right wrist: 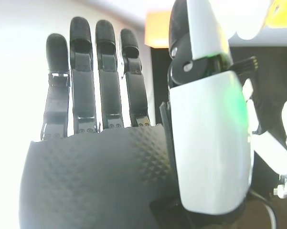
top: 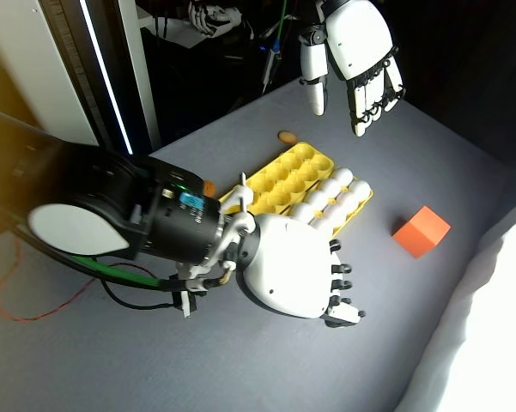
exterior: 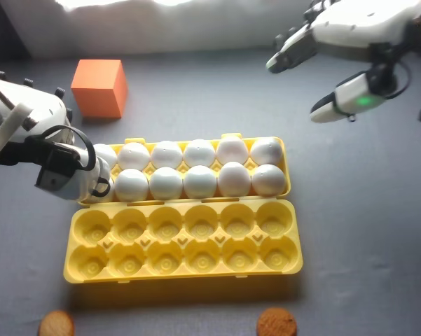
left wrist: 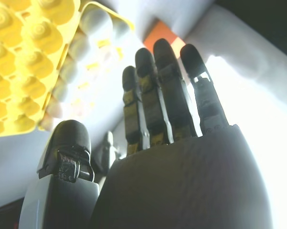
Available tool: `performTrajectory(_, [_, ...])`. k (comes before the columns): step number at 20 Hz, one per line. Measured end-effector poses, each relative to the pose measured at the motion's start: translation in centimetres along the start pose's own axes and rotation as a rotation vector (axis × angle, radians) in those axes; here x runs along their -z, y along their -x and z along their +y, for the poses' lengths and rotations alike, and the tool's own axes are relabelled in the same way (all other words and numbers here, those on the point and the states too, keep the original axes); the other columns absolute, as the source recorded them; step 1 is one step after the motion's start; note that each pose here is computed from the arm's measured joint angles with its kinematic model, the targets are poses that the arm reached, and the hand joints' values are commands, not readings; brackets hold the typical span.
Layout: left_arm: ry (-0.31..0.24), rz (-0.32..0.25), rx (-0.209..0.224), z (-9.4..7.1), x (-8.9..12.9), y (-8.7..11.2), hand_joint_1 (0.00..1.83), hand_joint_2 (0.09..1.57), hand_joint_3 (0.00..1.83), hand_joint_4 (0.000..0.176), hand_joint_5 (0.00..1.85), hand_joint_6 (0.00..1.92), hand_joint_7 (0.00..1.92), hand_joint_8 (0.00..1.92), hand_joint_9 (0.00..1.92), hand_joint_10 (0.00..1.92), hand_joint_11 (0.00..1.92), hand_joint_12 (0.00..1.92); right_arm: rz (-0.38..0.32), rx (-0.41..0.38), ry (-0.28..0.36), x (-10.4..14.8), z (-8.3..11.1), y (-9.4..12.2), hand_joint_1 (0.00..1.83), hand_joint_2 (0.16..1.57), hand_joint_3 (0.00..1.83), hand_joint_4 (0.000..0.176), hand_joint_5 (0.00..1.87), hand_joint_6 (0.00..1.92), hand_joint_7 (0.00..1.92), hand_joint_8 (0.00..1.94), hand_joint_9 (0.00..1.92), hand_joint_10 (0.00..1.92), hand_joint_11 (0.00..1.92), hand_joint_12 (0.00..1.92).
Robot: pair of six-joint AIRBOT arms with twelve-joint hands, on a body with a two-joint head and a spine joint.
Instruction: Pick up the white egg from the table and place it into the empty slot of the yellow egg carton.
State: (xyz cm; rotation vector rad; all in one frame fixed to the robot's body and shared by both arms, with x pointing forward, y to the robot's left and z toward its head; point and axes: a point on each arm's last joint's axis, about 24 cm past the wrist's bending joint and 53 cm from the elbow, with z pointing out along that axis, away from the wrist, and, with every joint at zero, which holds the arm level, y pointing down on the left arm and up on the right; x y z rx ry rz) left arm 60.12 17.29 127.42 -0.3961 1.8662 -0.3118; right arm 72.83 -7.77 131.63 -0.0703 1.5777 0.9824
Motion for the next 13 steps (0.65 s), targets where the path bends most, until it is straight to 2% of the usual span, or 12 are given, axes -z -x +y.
performTrajectory(5, [-0.002,-0.001,0.000,0.0,0.0,0.0,0.00,1.40,0.00,0.000,0.42,0.01,0.51,0.01,0.49,0.01,0.03,0.89,-0.018,0.033,-0.017,3.3,-1.3,0.7,1.04,1.02,0.00,0.000,0.55,0.01,0.58,0.01,0.58,0.01,0.06,1.27])
performTrajectory(9, [-0.002,0.000,0.000,0.0,0.0,0.0,0.00,1.40,0.00,0.000,0.43,0.01,0.52,0.01,0.50,0.01,0.03,0.89,-0.022,0.066,-0.042,5.9,-2.8,0.7,0.95,1.06,0.01,0.000,0.55,0.01,0.56,0.00,0.55,0.01,0.05,1.25])
performTrajectory(13, [-0.002,0.000,0.000,0.0,0.0,0.0,0.00,1.39,0.00,0.000,0.42,0.00,0.52,0.00,0.50,0.00,0.04,0.86,-0.025,0.093,-0.029,6.9,-2.9,0.4,0.94,1.08,0.01,0.000,0.54,0.01,0.57,0.01,0.56,0.01,0.05,1.26])
